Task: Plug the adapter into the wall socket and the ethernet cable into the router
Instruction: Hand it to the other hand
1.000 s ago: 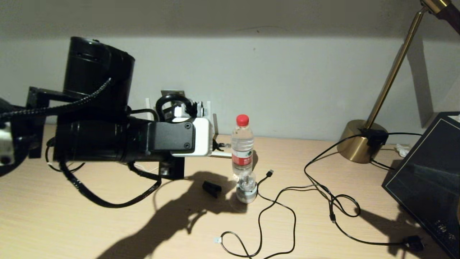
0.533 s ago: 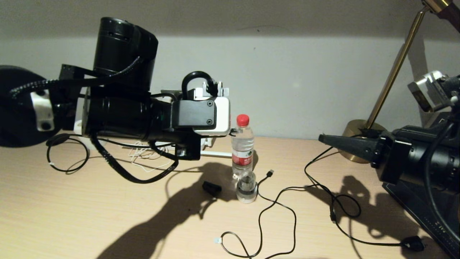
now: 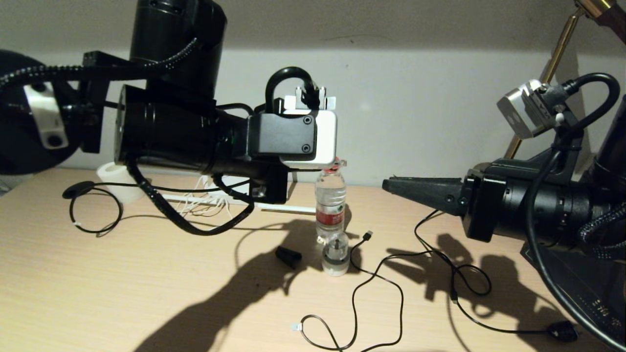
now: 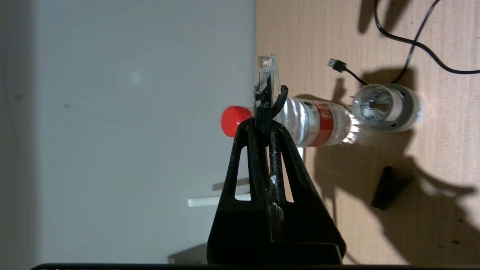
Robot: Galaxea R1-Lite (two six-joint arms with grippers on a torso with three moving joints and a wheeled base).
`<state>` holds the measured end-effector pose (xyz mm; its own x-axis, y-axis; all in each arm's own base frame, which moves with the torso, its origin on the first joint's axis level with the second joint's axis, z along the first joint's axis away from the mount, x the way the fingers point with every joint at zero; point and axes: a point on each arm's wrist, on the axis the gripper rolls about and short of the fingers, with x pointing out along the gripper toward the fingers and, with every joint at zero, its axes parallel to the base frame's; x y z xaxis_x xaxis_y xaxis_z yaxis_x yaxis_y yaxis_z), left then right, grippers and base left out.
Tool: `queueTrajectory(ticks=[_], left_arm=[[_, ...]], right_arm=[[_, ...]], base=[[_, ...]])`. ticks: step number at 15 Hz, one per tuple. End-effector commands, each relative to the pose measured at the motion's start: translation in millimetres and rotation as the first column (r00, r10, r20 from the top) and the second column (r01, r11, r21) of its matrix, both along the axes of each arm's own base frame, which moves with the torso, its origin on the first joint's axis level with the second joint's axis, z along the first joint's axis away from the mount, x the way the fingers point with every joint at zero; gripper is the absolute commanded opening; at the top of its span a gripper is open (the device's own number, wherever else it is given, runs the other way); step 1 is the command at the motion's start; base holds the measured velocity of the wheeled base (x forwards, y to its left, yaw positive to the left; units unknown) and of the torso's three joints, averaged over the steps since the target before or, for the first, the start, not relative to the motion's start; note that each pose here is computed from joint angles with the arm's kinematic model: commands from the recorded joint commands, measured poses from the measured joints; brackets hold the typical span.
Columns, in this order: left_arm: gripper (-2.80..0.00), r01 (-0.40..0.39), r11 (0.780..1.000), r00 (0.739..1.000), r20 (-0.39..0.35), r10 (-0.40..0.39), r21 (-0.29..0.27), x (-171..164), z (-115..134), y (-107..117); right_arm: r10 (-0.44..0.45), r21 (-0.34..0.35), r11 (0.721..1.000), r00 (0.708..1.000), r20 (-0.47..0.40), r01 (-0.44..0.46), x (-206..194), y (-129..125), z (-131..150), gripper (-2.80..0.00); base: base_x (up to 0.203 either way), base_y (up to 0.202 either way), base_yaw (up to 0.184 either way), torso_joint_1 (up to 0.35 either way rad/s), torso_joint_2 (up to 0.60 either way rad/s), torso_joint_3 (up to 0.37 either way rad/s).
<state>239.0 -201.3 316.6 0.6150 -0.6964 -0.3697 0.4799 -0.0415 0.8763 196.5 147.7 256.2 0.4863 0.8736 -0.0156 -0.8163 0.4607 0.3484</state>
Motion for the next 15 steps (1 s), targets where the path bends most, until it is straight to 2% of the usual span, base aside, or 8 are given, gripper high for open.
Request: queueTrajectory(ticks=[1, 7, 12, 15], left_arm=[[-2.80, 0.021, 1.000, 1.000, 0.017, -0.022, 0.016, -3, 2, -3], [-2.80, 0.060, 0.997, 0.994, 0.088, -0.065, 0.052, -7, 8, -5], [-2.80, 0.097, 0.994, 0.990, 0.102, -0.101, 0.044, -13, 12, -13], [-2.80, 0.124, 0.991, 0.987, 0.099, -0.128, 0.046, -19, 11, -19]], right_arm=[[0.005, 0.014, 1.000, 1.000, 0.018, -0.005, -2, 5, 7, 0.00], [-0.030, 0.010, 0.999, 0.999, 0.016, 0.030, 5, 11, 5, 0.00], [-0.026, 0.003, 1.000, 1.000, 0.008, 0.026, 13, 17, 1, 0.00], [-0.028, 0.027, 0.999, 0.999, 0.032, 0.027, 17, 20, 2, 0.00]], base=[[0.000, 0.000, 0.000, 0.000, 0.00, 0.000], [0.000, 0.000, 0.000, 0.000, 0.00, 0.000], [0.000, 0.000, 0.000, 0.000, 0.00, 0.000], [0.000, 0.000, 0.000, 0.000, 0.00, 0.000]])
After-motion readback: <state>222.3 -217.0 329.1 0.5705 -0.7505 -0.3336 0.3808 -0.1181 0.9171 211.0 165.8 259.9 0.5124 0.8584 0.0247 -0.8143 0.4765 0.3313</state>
